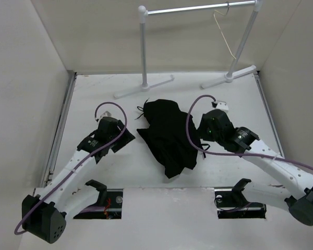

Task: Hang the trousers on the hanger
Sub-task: Flatten out the trousers at the center of the board.

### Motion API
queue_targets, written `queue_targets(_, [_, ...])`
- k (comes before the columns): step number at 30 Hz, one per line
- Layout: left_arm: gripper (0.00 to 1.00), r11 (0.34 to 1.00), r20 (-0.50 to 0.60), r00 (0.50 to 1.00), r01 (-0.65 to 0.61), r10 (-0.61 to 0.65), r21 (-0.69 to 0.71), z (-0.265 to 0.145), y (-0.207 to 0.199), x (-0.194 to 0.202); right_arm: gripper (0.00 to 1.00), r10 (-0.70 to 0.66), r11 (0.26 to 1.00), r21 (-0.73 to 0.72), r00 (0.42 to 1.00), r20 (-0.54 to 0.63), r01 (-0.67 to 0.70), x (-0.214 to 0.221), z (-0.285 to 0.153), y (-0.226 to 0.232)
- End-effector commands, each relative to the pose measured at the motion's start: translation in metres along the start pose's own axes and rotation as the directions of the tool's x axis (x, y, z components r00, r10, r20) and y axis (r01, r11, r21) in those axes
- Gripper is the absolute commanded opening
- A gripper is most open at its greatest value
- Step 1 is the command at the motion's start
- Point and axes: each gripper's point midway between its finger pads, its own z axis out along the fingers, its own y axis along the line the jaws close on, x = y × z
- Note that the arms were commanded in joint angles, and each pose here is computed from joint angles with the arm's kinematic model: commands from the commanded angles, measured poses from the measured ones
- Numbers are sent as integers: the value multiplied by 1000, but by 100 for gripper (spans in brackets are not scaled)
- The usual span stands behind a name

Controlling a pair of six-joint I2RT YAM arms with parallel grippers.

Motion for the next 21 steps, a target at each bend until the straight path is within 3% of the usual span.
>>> queue_targets(1, [55, 994, 23, 1000, -8, 6, 106, -12, -34, -4, 44, -25, 996, -88, 994, 105, 35, -37, -6, 34])
queue_targets(4, [54, 984, 14, 999, -43, 42, 171, -17, -50, 17, 64, -71, 987, -136, 992, 104, 85, -45, 3, 57])
queue_targets(6, [52, 975, 0, 998, -63, 65, 213, -21, -61, 34, 65, -91, 980, -165, 991, 102, 107, -50, 10, 71])
queue_targets(7, [50, 970, -10, 997, -77, 82, 230, -22, -67, 43, 49, -105, 974, -190, 990, 97, 122, -52, 14, 82])
queue_targets(8, [45, 966, -24, 994, -93, 102, 241, -22, -72, 53, 24, -114, 968, -212, 990, 88, 130, -56, 20, 90])
queue_targets(9, [26, 960, -42, 991, -109, 124, 256, -23, -78, 64, 9, -120, 963, -233, 990, 76, 134, -60, 27, 99])
queue_targets(10, [9, 953, -59, 987, -127, 149, 276, -24, -85, 74, 4, -118, 960, -248, 991, 68, 132, -67, 35, 106])
queue_targets(12, [7, 941, -78, 978, -162, 193, 297, -27, -93, 90, 5, -124, 956, -261, 991, 56, 134, -80, 58, 118])
queue_targets(14, [16, 941, -74, 980, -157, 187, 300, -28, -94, 99, 13, -142, 950, -274, 988, 54, 152, -90, 79, 134])
queue_targets(15, [27, 941, -76, 981, -147, 178, 306, -28, -95, 102, 23, -163, 945, -277, 985, 58, 172, -94, 91, 142])
queue_targets(17, [55, 937, -100, 980, -129, 169, 326, -28, -94, 111, 54, -205, 938, -273, 976, 67, 215, -100, 116, 155])
queue_targets(18, [61, 935, -114, 979, -123, 170, 333, -28, -94, 114, 67, -222, 934, -270, 973, 68, 232, -101, 129, 161])
queue_targets(20, [74, 934, -176, 969, -107, 175, 340, -17, -92, 131, 81, -245, 940, -239, 969, 30, 245, -98, 180, 164])
queue_targets(21, [74, 934, -177, 969, -106, 175, 340, -17, -92, 131, 81, -245, 940, -239, 969, 30, 245, -98, 180, 164])
